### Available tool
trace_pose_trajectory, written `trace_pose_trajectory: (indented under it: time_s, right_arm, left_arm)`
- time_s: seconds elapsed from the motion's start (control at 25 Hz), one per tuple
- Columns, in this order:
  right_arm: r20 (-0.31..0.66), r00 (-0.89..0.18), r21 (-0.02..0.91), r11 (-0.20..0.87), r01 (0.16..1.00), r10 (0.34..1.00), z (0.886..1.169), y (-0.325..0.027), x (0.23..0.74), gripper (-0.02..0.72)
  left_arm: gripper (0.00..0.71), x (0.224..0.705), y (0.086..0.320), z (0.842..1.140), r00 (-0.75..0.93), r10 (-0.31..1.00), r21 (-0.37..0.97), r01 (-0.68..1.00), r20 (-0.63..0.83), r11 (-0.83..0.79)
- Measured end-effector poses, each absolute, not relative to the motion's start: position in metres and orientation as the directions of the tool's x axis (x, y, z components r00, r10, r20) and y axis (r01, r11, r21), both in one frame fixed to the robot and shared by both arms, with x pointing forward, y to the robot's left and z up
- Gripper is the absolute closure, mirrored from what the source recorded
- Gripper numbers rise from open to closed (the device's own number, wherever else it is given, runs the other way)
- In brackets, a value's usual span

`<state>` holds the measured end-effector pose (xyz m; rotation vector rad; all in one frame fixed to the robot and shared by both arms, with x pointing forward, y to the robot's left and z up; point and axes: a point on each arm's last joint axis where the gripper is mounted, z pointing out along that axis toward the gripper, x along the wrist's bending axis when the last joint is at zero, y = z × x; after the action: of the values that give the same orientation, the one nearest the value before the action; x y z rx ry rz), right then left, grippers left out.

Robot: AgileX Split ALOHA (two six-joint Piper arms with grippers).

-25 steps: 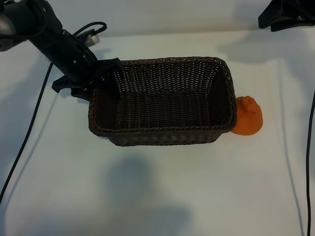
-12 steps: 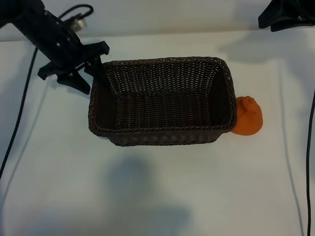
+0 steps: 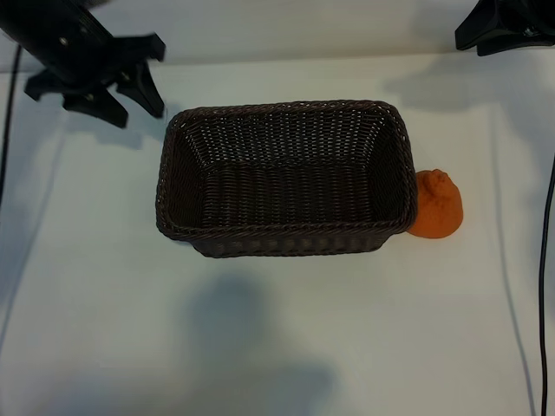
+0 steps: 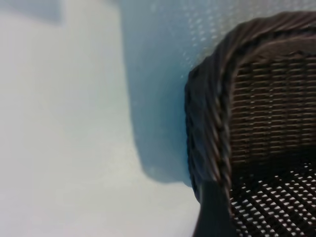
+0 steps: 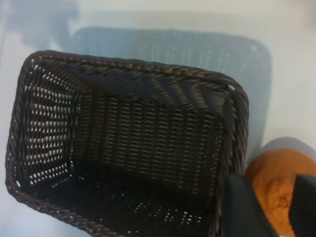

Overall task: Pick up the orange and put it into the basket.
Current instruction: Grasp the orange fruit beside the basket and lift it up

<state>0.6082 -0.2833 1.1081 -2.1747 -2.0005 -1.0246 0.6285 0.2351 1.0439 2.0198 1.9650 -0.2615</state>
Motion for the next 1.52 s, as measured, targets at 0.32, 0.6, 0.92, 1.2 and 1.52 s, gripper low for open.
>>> trace_pose_trajectory:
  time_s: [0.32, 0.6, 0.92, 1.2, 1.52]
  right_arm:
    - [0.465, -0.033, 0.409, -0.182, 0.894, 0.885, 1.108, -0.283, 0.608, 0.425]
    - [0.465, -0.033, 0.409, -0.181, 0.895, 0.885, 1.108, -0.283, 0.608, 0.425]
    - [0.465, -0.033, 0.409, -0.181, 0.895, 0.885, 1.108, -0.283, 0.608, 0.425]
    - [0.465, -0.033, 0.409, -0.182, 0.894, 0.885, 1.108, -0.283, 0.608, 0.425]
    - [0.465, -0.033, 0.409, -0.182, 0.894, 0.885, 1.108, -0.283, 0.608, 0.425]
  left_arm:
    - [0.185, 0.605, 0.239, 1.096, 0.076, 0.943, 0.225, 0.974, -0.324, -0.001]
    - [0.185, 0.604, 0.238, 1.098, 0.076, 0.939, 0.228, 0.974, -0.337, 0.003]
    - [0.185, 0.595, 0.238, 1.100, 0.093, 0.935, 0.229, 0.973, -0.343, -0.012]
    - [0.185, 0.571, 0.240, 1.092, 0.105, 0.936, 0.190, 0.981, -0.337, -0.041]
    - [0.185, 0.541, 0.243, 1.090, 0.133, 0.904, 0.179, 0.982, -0.406, -0.064]
